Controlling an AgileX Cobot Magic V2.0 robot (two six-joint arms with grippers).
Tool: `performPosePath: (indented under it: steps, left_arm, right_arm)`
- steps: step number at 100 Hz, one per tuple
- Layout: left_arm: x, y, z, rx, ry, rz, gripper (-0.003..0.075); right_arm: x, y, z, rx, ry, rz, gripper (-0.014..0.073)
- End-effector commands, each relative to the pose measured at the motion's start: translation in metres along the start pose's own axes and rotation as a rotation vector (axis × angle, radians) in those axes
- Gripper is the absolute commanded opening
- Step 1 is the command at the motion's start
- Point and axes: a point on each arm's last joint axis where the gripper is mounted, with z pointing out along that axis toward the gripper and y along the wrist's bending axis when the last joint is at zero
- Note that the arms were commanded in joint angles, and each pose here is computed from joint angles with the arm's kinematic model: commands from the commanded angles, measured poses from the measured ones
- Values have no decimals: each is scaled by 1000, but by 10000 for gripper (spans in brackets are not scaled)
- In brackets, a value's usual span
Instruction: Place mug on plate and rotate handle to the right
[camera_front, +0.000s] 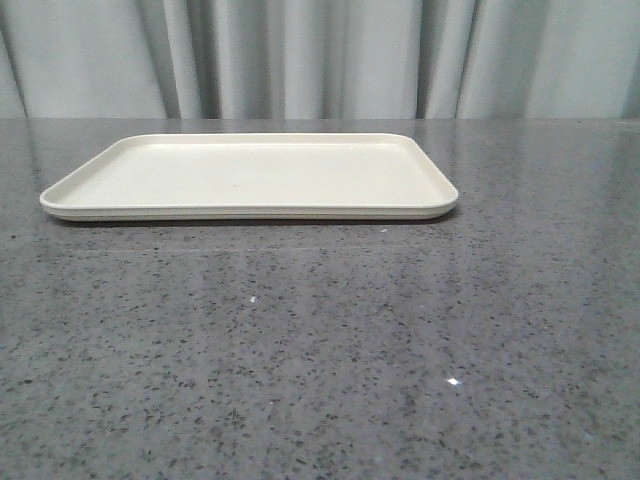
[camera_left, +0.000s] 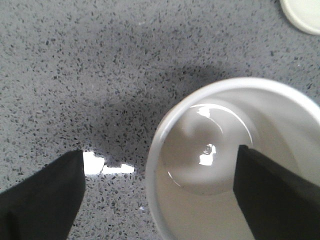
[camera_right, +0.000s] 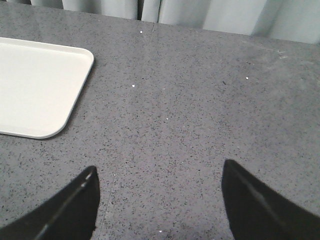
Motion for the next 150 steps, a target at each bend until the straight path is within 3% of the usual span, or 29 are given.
performPosePath:
  steps: [1, 22, 54, 85, 111, 123, 150]
  left_arm:
    - [-4, -1, -5, 3, -42, 5, 556]
    - [-5, -1, -4, 3, -40, 5, 384]
    - [-4, -1, -4, 3, -38, 5, -22]
    - [-16, -6, -29, 46, -94, -2, -20]
    - [-38, -28, -67, 265, -263, -20, -20]
    - [-51, -44, -70, 339, -304, 6, -20]
    - [-87, -101, -47, 436, -255, 131, -20]
  right_arm:
    - [-14, -2, -4, 16, -86, -7, 522]
    - [-14, -2, -4, 16, -87, -7, 522]
    - [-15, -2, -4, 16, -92, -7, 522]
    - [-15, -2, -4, 16, -92, -7, 522]
    - [-15, -2, -4, 16, -92, -7, 522]
    - [-15, -2, -4, 16, -92, -7, 522]
    - [-15, -2, -4, 16, -92, -7, 522]
